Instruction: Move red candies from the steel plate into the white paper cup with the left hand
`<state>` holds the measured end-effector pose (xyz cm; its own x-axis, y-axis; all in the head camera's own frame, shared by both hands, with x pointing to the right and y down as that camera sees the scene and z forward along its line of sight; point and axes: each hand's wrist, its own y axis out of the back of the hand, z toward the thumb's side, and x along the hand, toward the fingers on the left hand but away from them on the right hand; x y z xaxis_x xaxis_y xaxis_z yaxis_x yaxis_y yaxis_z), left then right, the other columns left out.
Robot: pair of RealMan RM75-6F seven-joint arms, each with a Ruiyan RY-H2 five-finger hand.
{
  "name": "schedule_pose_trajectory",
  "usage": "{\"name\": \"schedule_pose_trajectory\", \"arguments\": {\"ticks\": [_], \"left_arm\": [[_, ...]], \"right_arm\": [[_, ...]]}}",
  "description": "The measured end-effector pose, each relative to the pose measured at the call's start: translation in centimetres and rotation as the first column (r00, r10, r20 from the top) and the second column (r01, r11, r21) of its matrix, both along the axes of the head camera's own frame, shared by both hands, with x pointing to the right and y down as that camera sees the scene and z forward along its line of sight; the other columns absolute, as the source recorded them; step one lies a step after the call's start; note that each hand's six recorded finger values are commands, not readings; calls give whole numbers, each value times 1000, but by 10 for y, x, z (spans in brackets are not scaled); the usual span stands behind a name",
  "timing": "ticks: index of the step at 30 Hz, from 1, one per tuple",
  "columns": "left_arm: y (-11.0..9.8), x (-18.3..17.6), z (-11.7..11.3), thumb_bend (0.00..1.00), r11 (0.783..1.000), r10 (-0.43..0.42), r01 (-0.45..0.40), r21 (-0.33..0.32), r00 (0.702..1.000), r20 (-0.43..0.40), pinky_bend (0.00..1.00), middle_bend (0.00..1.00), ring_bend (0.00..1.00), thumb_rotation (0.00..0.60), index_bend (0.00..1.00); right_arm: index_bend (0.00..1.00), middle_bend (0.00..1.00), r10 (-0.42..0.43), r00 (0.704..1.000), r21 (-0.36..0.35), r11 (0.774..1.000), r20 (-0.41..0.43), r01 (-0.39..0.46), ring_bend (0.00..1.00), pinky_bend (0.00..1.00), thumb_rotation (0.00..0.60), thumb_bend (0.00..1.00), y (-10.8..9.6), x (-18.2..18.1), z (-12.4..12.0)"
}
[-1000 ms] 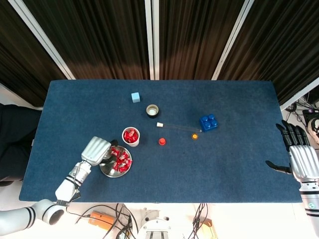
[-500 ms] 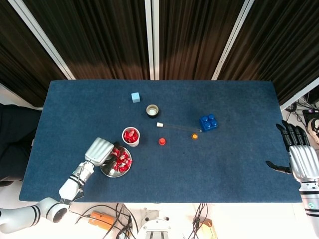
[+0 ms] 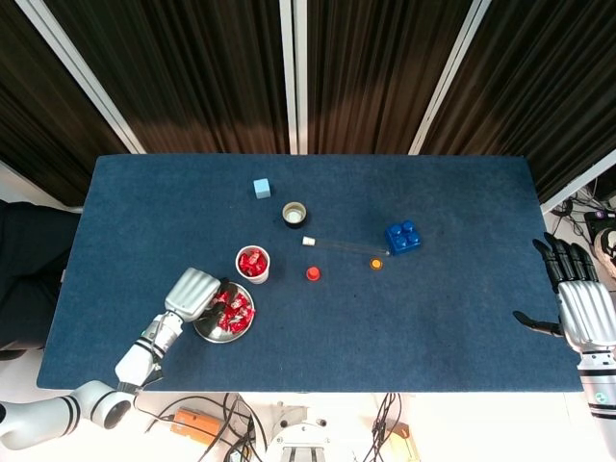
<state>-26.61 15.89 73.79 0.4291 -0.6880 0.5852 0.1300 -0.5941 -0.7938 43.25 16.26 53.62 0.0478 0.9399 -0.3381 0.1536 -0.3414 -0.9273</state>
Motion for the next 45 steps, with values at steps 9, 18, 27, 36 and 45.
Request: {"name": "schedule_pose_trajectory", "arguments": {"ticks": [9, 18, 27, 36, 45], "left_arm": [[-10, -3, -17, 434, 999, -43, 44, 32, 998, -47, 747, 969, 902, 600, 609], [-51, 16, -74, 428, 984, -103, 133, 116, 966, -237, 747, 969, 902, 600, 609], [-80, 58, -73, 394, 992, -89, 111, 66, 956, -278, 731, 969, 902, 600, 596], [-83, 66, -51, 235, 995, -90, 98, 33, 976, -197, 731, 968, 902, 600, 504], [-79, 53, -55, 97, 992, -105, 114, 56, 984, -145, 722, 961, 887, 587, 287]], "right_arm": [[0, 0, -4, 1000, 2, 1000, 2, 4, 0, 0, 600, 98, -1, -1, 0], [0, 0, -1, 1000, 2, 1000, 6, 1, 0, 0, 600, 99, -1, 0, 1], [0, 0, 17, 1000, -3, 1000, 5, -17, 0, 0, 600, 98, 3, 7, 2], [0, 0, 24, 1000, -6, 1000, 5, -24, 0, 0, 600, 98, 4, 12, 4], [0, 0, 16, 1000, 0, 1000, 8, -16, 0, 0, 600, 99, 2, 10, 3]]}}
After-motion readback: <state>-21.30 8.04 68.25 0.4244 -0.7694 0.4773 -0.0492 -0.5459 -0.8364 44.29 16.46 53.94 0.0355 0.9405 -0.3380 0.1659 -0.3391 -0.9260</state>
